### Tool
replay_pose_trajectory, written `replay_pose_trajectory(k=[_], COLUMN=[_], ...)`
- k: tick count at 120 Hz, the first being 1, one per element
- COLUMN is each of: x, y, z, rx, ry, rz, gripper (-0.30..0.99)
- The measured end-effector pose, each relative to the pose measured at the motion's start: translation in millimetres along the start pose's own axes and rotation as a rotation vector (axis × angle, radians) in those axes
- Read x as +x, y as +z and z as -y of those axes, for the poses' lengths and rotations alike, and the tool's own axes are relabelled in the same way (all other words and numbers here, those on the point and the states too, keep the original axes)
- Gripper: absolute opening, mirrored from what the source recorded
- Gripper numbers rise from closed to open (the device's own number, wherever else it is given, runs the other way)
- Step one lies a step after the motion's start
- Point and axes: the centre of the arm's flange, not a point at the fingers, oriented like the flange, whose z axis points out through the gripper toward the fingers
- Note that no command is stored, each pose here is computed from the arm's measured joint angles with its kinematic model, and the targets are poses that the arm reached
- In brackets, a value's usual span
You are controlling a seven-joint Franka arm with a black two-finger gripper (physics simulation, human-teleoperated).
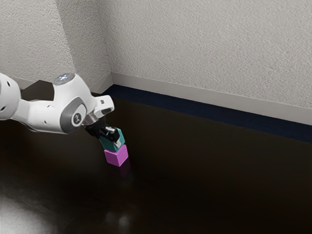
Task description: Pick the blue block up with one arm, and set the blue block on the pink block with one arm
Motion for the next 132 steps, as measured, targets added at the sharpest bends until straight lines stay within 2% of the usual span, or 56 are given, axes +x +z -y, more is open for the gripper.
replay_pose_trajectory(k=[6,12,37,51,61,72,79,85,98,112,132], x=[-0.7,-1.0,1.4,11.8,18.4,58.1,78.9,85.6,84.2,73.3,55.8], y=[0.0,0.1,-11.4,-61.7,-90.6,-158.7,-202.2,-223.8,-239.6,-242.2,-235.8], z=[-0.5,-0.5,-0.4,-4.2,-6.5,-5.4,-3.8,-3.4,-2.3,-3.0,-4.0], rx=[0.000,-0.002,-0.005,0.027,0.044,0.056,0.069,0.073,0.078,0.073,0.073], ry=[-0.008,-0.015,-0.026,0.016,0.038,0.045,0.052,0.053,0.055,0.053,0.056], rz=[0.001,0.002,-0.010,-0.074,-0.098,-0.174,-0.187,-0.158,-0.048,0.069,0.188], gripper=[0.31,0.40,0.56,0.62,0.64,0.66,0.67,0.67,0.68,0.69,0.69])
